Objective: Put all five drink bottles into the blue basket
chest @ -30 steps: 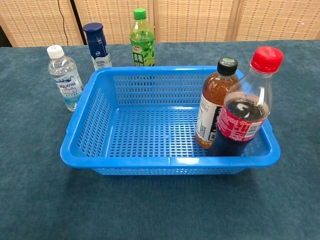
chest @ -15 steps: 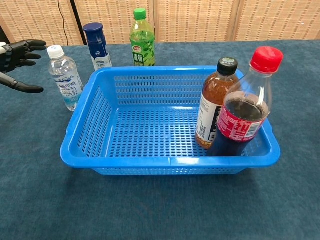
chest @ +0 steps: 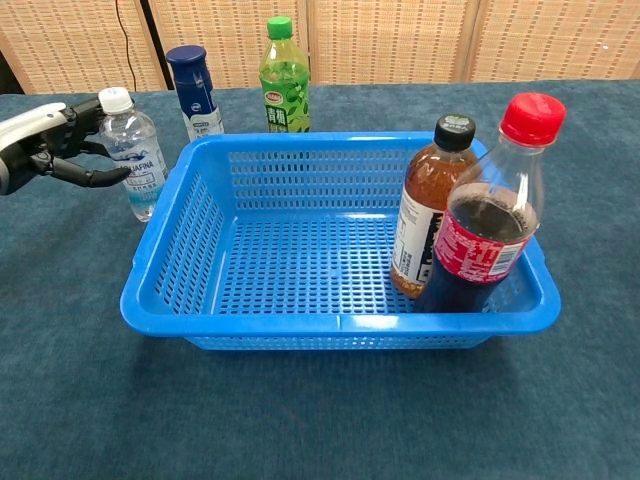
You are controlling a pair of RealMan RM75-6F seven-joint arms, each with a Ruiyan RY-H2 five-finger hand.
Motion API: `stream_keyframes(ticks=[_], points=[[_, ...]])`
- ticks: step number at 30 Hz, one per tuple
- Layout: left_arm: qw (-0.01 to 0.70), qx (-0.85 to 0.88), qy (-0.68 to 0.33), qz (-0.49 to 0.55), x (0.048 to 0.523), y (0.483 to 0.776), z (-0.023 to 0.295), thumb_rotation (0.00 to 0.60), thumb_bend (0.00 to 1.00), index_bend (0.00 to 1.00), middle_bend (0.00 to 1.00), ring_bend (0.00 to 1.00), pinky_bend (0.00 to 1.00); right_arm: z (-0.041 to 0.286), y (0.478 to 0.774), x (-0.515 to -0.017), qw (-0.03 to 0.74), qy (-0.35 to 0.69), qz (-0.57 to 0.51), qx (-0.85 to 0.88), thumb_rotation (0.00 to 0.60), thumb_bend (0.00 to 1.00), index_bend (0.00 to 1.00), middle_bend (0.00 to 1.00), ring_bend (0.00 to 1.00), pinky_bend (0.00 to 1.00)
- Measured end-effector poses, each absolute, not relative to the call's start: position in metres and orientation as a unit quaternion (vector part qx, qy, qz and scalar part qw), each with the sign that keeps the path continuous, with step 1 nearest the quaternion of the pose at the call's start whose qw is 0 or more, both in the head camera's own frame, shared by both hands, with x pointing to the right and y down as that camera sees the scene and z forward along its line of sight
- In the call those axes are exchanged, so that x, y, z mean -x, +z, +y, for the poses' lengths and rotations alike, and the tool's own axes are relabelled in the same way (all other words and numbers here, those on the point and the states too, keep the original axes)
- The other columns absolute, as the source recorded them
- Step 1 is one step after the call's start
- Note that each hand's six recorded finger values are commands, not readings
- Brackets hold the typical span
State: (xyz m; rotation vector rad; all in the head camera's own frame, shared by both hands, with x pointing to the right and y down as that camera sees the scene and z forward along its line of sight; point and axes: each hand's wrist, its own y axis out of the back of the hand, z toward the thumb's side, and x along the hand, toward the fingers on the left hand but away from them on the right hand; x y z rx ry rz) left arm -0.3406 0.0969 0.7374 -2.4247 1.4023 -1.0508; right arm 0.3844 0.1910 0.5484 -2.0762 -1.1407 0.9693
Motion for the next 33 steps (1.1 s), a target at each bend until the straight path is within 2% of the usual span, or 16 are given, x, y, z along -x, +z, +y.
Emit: stream_keyframes(ticks=[5, 10, 19, 28, 33], points=[[0.075, 0.805, -0.346, 0.475, 0.326, 0.745, 0.096, 0.600, 0.46, 0.27, 0.19, 0.23, 0.38, 0.191, 0.547, -0.385, 0.287, 0.360, -0.428, 0.778, 0.600, 0.00, 0.00, 0.00, 0.00, 0.00], [0.081, 0.801, -0.343, 0.483, 0.319, 0.748, 0.094, 0.600, 0.48, 0.36, 0.26, 0.28, 0.41, 0.191, 0.545, -0.385, 0.289, 0.359, -0.430, 0.776, 0.600, 0.00, 0.00, 0.00, 0.00, 0.00], [0.091, 0.794, -0.311, 0.515, 0.332, 0.730, 0.091, 0.600, 0.48, 0.37, 0.27, 0.29, 0.41, 0.191, 0.546, -0.385, 0.290, 0.359, -0.429, 0.776, 0.600, 0.00, 0.00, 0.00, 0.00, 0.00], [0.108, 0.800, -0.262, 0.528, 0.344, 0.693, 0.094, 0.600, 0.49, 0.37, 0.27, 0.29, 0.41, 0.193, 0.546, -0.382, 0.291, 0.359, -0.428, 0.777, 0.600, 0.00, 0.00, 0.00, 0.00, 0.00], [0.116, 0.820, -0.225, 0.513, 0.337, 0.661, 0.098, 0.600, 0.49, 0.37, 0.27, 0.29, 0.41, 0.193, 0.546, -0.381, 0.292, 0.360, -0.427, 0.777, 0.600, 0.00, 0.00, 0.00, 0.00, 0.00]])
